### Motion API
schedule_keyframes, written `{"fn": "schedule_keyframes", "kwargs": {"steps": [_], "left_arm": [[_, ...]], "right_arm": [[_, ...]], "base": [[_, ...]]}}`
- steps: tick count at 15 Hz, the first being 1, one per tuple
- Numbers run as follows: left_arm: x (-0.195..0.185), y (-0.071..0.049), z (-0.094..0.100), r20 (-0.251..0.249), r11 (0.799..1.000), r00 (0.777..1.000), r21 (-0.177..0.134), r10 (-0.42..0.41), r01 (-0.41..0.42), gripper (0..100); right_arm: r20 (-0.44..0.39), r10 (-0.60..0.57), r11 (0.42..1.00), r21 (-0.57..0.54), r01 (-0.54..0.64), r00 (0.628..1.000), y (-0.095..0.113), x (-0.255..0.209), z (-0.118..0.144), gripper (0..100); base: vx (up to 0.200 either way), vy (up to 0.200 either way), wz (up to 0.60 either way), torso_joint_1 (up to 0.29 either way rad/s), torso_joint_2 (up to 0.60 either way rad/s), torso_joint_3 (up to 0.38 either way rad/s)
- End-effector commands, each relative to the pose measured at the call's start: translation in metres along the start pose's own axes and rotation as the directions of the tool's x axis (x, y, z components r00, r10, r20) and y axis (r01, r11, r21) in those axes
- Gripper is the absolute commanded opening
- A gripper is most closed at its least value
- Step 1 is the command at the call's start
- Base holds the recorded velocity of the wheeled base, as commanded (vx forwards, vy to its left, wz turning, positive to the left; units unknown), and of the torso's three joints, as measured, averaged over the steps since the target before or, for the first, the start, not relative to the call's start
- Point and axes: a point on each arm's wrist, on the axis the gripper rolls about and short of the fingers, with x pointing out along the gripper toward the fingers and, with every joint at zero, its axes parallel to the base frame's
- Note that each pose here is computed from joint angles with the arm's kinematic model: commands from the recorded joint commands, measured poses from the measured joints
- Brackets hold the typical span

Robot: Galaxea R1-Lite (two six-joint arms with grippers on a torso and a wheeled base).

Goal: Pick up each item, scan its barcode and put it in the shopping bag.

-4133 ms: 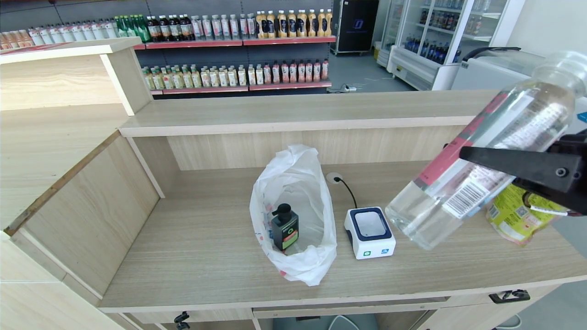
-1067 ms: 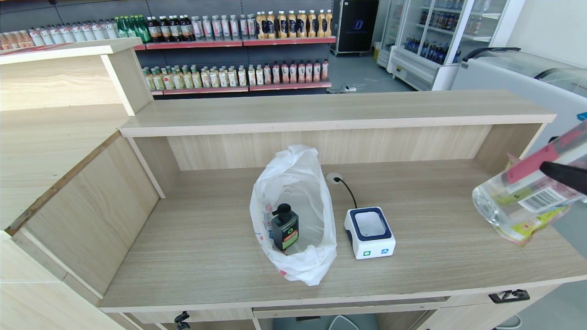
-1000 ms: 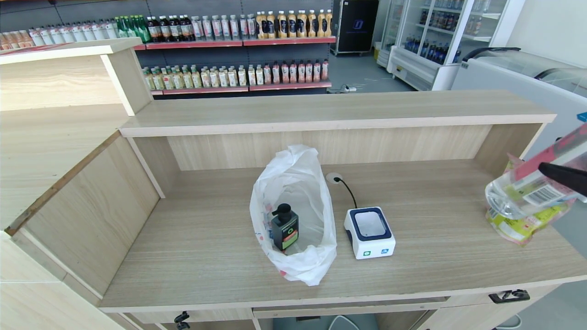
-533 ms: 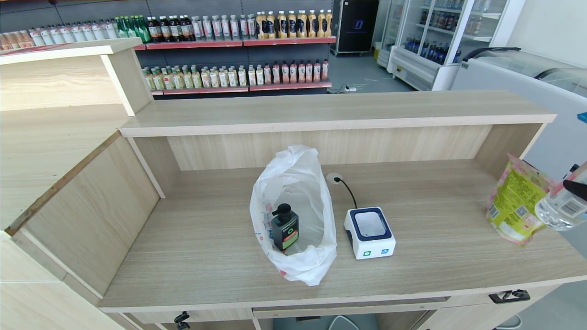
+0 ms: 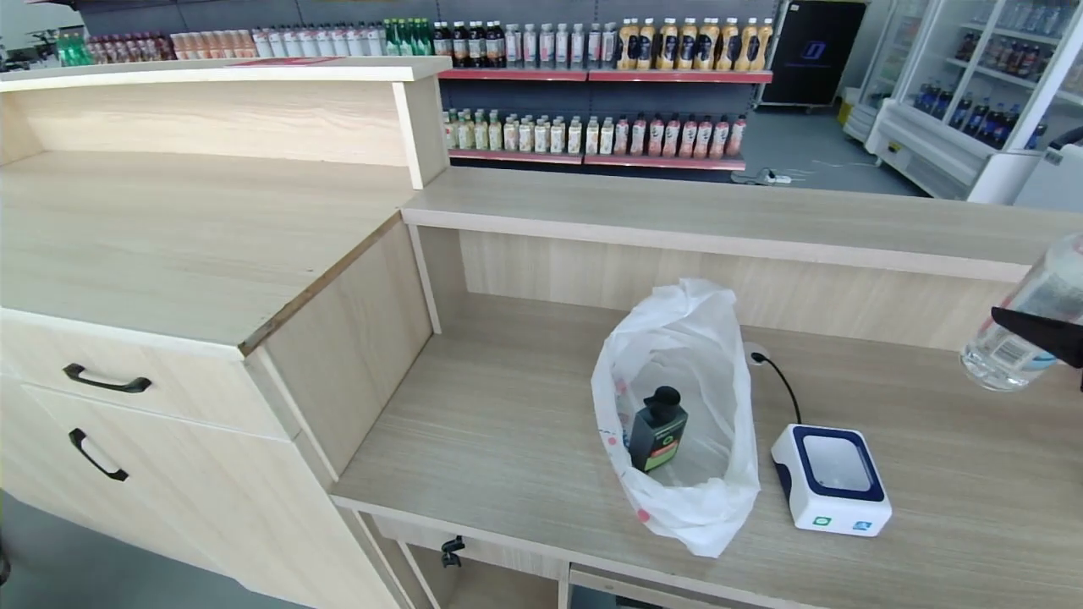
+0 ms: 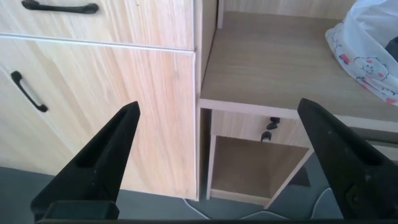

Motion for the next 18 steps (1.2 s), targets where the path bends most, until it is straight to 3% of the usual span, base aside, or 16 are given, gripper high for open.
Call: {"fn": "schedule_keyframes", "kwargs": {"steps": [1, 8, 13, 18], "left_arm": [[0.0, 0.0, 0.0, 0.001, 1.0, 1.0, 0.0, -0.001, 0.001, 100], [0.0, 0.0, 0.0, -0.001, 1.0, 1.0, 0.0, -0.001, 0.001, 100], [0.0, 0.0, 0.0, -0.001, 1.0, 1.0, 0.0, -0.001, 0.001, 100], [0.0, 0.0, 0.0, -0.001, 1.0, 1.0, 0.0, -0.001, 0.001, 100]], "right_arm": [[-0.047, 0.077, 0.996, -0.047, -0.08, 0.996, 0.003, 0.028, -0.019, 0], [-0.006, 0.334, 0.919, -0.219, -0.328, 0.942, 0.01, 0.076, -0.054, 0], [-0.02, 0.393, 0.845, -0.387, -0.369, 0.919, 0.013, 0.096, -0.072, 0], [-0.002, 0.452, 0.806, -0.427, -0.409, 0.892, 0.02, 0.114, -0.079, 0]], "base": [[0.0, 0.0, 0.0, 0.0, 0.0, 0.0], [0.0, 0.0, 0.0, 0.0, 0.0, 0.0], [0.0, 0.0, 0.0, 0.0, 0.0, 0.0], [0.0, 0.0, 0.0, 0.0, 0.0, 0.0]]}}
